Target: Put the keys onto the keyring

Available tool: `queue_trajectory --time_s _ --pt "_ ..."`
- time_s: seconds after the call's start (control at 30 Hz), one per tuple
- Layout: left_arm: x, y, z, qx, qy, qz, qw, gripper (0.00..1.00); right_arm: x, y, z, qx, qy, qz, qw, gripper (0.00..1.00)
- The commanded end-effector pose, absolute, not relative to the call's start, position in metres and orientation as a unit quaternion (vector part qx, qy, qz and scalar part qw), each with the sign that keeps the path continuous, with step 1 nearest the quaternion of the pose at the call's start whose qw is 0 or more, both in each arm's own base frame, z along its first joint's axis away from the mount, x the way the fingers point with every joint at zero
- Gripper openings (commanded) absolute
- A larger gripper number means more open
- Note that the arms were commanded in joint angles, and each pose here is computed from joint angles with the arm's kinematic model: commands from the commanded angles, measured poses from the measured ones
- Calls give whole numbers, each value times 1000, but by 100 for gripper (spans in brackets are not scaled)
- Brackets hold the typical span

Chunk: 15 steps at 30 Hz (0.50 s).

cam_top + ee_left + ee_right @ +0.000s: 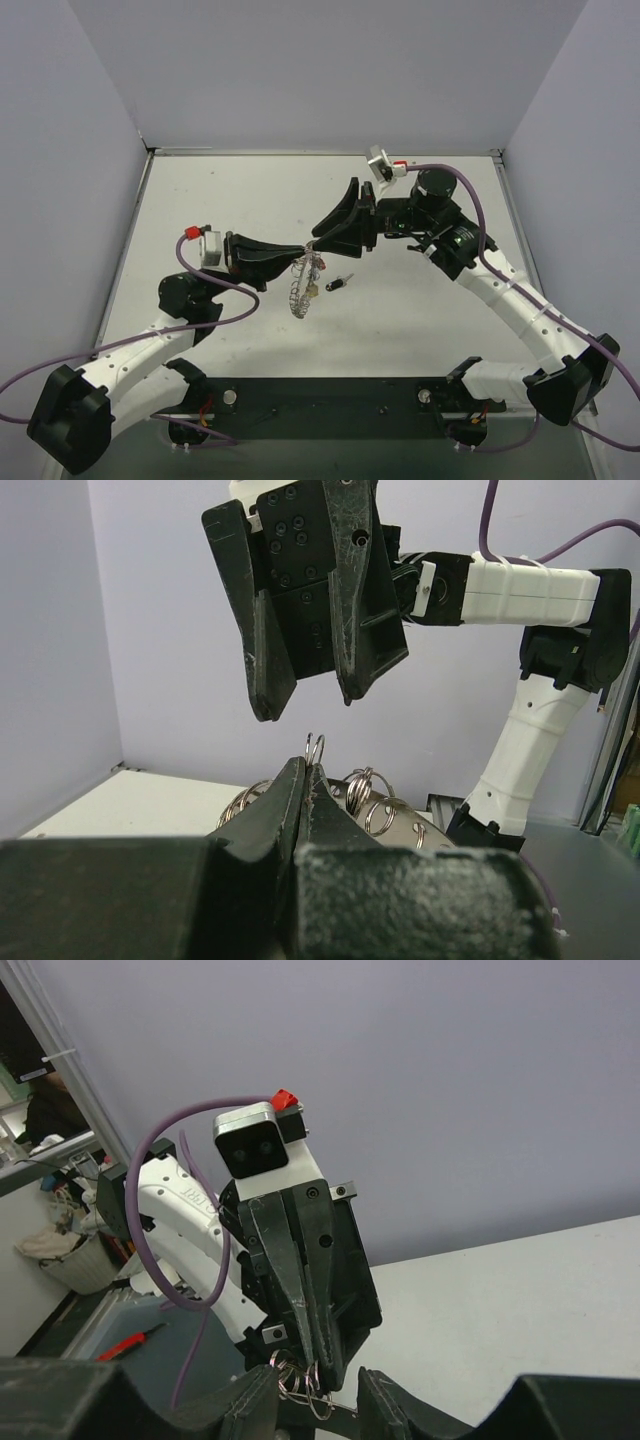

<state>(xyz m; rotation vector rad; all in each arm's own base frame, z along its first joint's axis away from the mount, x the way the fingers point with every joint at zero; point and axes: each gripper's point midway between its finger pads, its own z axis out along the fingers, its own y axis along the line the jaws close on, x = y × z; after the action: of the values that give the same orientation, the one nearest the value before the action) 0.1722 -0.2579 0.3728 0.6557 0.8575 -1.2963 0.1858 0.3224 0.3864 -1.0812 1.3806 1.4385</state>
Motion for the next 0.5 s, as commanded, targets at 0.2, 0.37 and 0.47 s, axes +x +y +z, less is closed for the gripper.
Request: queue_trajectory --time_s 0.2,0.37,0.47 --pt "153 -242 422 279 284 -583 708 0 173 329 397 -449 512 584 441 35" --pt "149 -240 426 278 274 -587 709 0 176 328 390 -441 524 576 446 35" --pt "148 -239 427 277 271 -588 710 0 177 328 387 -439 528 573 447 35"
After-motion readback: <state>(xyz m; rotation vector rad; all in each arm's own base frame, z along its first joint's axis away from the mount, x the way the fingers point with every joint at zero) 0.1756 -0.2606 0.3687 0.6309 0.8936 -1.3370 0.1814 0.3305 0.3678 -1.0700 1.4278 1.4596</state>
